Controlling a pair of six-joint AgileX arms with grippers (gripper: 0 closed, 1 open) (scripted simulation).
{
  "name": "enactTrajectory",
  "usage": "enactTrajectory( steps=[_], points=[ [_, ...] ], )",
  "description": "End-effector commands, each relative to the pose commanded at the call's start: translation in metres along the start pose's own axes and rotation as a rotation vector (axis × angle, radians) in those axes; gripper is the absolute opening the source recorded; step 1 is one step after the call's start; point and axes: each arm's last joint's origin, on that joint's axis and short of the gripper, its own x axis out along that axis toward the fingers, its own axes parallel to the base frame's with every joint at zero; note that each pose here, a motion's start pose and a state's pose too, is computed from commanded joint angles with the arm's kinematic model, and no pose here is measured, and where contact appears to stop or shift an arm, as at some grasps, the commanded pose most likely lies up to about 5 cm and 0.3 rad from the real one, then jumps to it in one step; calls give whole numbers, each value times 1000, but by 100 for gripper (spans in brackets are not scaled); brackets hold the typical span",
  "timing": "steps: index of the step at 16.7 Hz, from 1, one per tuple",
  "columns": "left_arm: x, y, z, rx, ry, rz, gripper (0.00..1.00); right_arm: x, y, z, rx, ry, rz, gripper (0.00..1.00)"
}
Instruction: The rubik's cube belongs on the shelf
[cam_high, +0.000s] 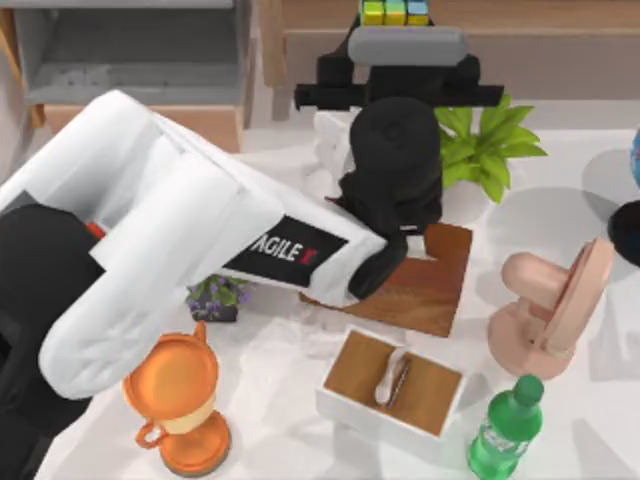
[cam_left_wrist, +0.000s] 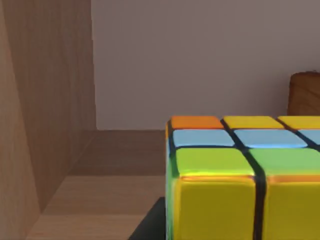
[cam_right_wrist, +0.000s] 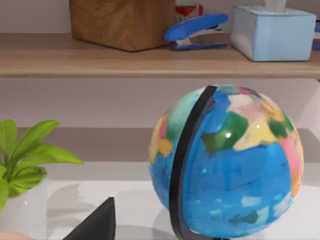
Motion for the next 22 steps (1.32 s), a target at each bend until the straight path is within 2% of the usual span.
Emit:
enactTrajectory(
  steps=[3,13,19,22],
  points=[
    [14,-2,2,-6,-6,1,0,0,0,0,0,0,0,100],
    [95,1,-5,-4,-4,5,0,0,0,0,0,0,0,100],
    [101,2,-6,-3,-2,5,0,0,0,0,0,0,0,100],
    [101,2,-6,-3,-2,5,23,0,0,0,0,0,0,100]
  ],
)
